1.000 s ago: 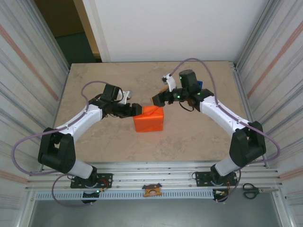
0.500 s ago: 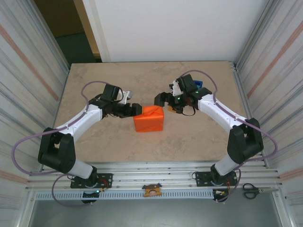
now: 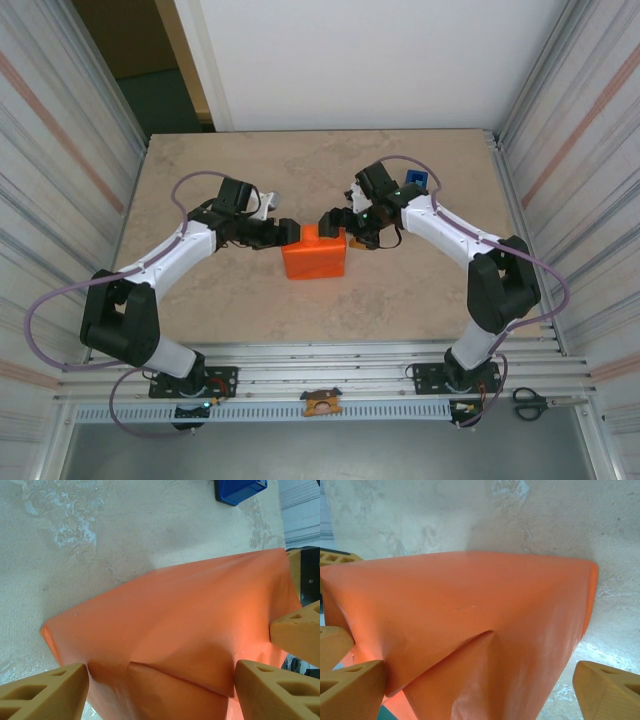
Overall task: Wrap the gift box in paper
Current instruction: Fold the wrapping paper for the gift box, then tear off the tape with the cutter.
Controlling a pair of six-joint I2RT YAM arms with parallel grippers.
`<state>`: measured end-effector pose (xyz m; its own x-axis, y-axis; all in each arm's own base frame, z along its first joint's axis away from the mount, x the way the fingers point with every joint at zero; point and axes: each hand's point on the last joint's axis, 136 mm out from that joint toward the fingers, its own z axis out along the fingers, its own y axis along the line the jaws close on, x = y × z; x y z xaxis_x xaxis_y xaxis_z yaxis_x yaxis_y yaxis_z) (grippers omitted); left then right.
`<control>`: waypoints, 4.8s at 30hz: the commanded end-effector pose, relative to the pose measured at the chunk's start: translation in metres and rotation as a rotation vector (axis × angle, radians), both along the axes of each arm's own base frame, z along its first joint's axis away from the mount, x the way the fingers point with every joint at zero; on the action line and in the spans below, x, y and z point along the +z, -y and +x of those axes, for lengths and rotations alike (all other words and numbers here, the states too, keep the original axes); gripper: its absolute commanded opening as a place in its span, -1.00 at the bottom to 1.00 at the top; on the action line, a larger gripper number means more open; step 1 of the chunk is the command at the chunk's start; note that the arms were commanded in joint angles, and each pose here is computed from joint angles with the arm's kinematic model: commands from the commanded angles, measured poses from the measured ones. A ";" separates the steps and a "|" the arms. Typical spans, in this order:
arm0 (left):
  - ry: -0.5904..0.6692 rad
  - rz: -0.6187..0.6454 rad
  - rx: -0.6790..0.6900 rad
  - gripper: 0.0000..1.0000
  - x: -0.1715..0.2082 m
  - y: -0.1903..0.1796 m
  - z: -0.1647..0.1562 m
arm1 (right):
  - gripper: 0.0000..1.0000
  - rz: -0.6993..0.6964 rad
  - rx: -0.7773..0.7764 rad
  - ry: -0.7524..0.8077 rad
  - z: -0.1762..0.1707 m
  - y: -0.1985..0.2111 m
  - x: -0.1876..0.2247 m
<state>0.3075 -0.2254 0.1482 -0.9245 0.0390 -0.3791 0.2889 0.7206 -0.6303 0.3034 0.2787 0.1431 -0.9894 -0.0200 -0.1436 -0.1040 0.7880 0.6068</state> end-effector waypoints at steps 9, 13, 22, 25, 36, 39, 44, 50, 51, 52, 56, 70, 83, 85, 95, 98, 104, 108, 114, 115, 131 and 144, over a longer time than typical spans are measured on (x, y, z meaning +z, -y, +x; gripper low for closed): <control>0.047 -0.089 0.089 0.74 0.028 -0.004 0.008 | 0.57 -0.031 0.059 -0.058 -0.013 0.004 -0.024; 0.008 -0.087 0.096 0.75 0.019 -0.004 0.009 | 0.57 -0.036 0.061 -0.059 -0.012 0.003 -0.027; -0.027 -0.066 0.069 0.69 0.001 0.002 0.007 | 0.56 -0.032 0.061 -0.061 -0.012 0.003 -0.027; -0.045 -0.032 0.053 0.61 -0.009 0.000 0.002 | 0.57 -0.030 0.061 -0.056 -0.011 0.003 -0.025; -0.068 0.016 -0.032 0.53 -0.032 0.000 -0.012 | 0.74 0.033 0.052 0.047 0.011 -0.006 0.017; -0.062 0.019 -0.031 0.53 -0.031 0.000 -0.011 | 0.94 0.039 0.005 0.148 0.028 0.005 0.046; -0.055 0.020 -0.033 0.53 -0.030 0.000 -0.011 | 0.96 0.034 -0.170 0.345 0.060 0.057 0.088; -0.045 0.008 -0.034 0.53 -0.026 0.002 -0.009 | 0.96 0.201 -0.160 0.288 0.050 0.063 0.100; -0.044 0.005 -0.032 0.53 -0.025 0.002 -0.008 | 0.96 0.186 -0.136 0.256 0.044 0.059 0.094; -0.042 0.002 -0.033 0.53 -0.024 0.003 -0.008 | 0.96 0.152 -0.111 0.226 0.036 0.055 0.084; -0.041 -0.003 -0.029 0.52 -0.022 0.004 -0.006 | 0.96 0.003 -0.002 0.155 0.008 0.044 0.047; -0.028 -0.003 -0.035 0.52 -0.018 0.005 -0.004 | 0.96 0.003 0.086 0.109 0.001 0.006 0.034; -0.007 -0.034 -0.041 0.56 -0.004 0.007 -0.004 | 1.00 -0.133 0.126 -0.022 -0.019 0.015 -0.017; 0.023 -0.052 -0.042 0.63 0.010 0.009 -0.003 | 0.98 -0.138 0.132 -0.034 -0.021 0.017 -0.020; 0.015 -0.079 -0.092 0.69 0.018 0.012 -0.015 | 0.97 -0.129 0.133 -0.032 -0.020 0.014 -0.019; -0.001 -0.082 -0.103 0.69 0.013 0.014 -0.017 | 0.97 -0.130 0.133 -0.034 -0.020 0.014 -0.020; -0.025 -0.019 -0.139 0.68 -0.002 0.013 -0.022 | 0.97 -0.136 0.130 -0.035 -0.019 0.015 -0.020; -0.033 0.050 -0.146 0.65 -0.018 0.004 -0.026 | 0.98 -0.134 0.129 -0.029 -0.017 0.014 -0.018; -0.030 0.103 -0.146 0.64 -0.025 -0.001 -0.024 | 0.98 -0.113 0.126 -0.008 -0.011 0.009 -0.010; -0.029 0.103 -0.146 0.64 -0.025 -0.001 -0.024 | 0.96 -0.110 0.121 0.006 -0.008 0.009 -0.007; -0.017 0.068 -0.150 0.63 -0.021 0.006 -0.021 | 1.00 0.098 -0.551 0.401 0.111 0.180 0.066; -0.028 0.068 -0.156 0.63 -0.026 0.009 -0.019 | -0.20 0.187 -0.589 0.123 0.167 0.239 -0.029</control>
<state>0.2965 -0.2329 0.1430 -0.9072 0.1576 -0.3902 0.3841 0.6888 -0.6148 0.4600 0.0371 0.0994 -0.7889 0.5856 -0.1865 0.3029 0.6345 0.7111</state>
